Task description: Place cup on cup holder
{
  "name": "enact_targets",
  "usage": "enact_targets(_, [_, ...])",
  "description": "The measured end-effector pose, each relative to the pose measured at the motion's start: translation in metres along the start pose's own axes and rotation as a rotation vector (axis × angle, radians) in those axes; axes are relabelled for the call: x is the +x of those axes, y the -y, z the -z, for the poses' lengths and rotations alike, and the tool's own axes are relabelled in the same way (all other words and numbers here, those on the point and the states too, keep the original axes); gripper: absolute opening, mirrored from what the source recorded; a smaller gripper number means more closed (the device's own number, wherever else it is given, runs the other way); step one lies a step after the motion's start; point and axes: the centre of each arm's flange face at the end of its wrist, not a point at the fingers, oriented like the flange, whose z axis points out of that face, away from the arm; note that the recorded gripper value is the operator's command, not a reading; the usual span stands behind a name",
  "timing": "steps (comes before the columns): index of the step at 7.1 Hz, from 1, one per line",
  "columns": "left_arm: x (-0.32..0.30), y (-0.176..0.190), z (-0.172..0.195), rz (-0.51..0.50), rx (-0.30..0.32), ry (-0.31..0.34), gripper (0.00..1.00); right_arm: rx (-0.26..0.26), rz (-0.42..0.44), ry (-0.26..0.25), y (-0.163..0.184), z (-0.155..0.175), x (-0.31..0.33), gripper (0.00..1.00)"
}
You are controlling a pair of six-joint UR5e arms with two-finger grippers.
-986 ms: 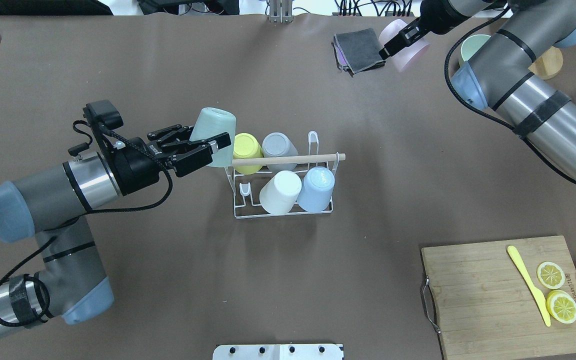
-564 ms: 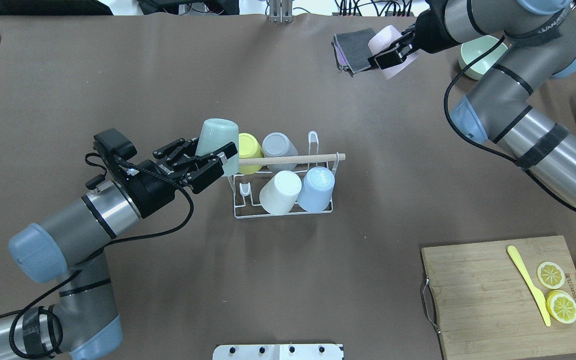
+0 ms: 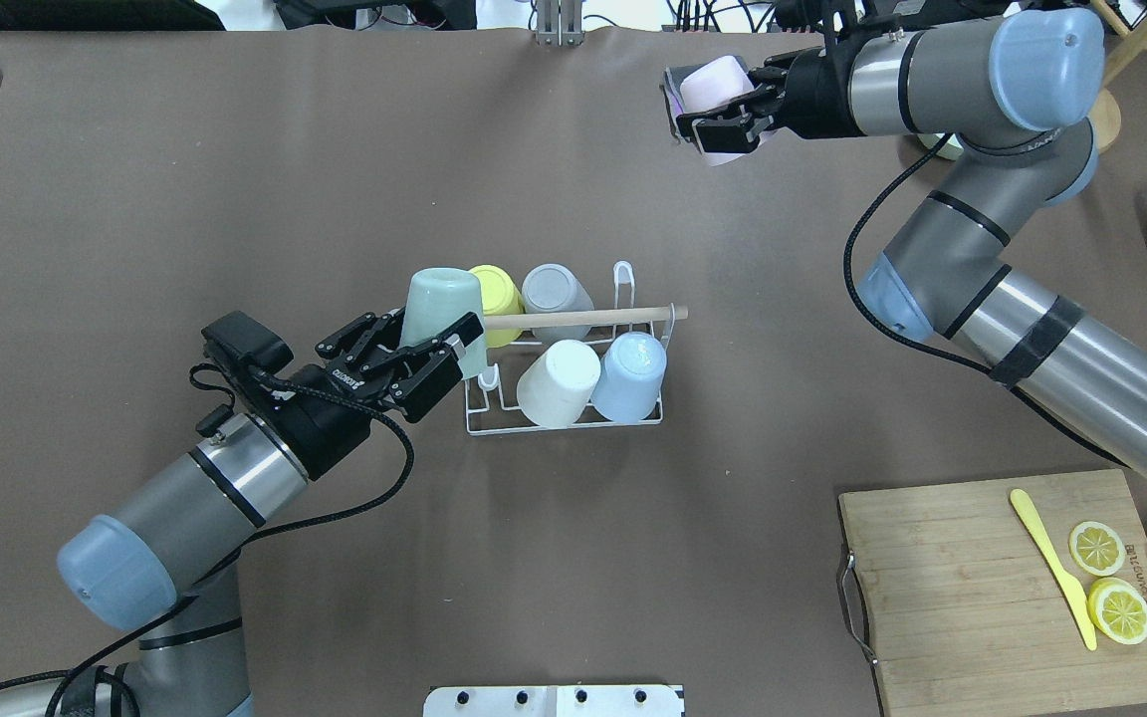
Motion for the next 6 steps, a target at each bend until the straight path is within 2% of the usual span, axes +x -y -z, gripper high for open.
enact_targets(3, [0.012, -0.014, -0.006, 0.012, 0.003, 0.009, 0.00, 0.126, -0.079, 0.092, -0.016, -0.017, -0.046, 0.00])
enact_targets(6, [0.012, -0.017, -0.010, 0.001, 0.010, 0.034, 0.00, 0.212, -0.110, 0.193, -0.057, -0.026, -0.086, 0.00])
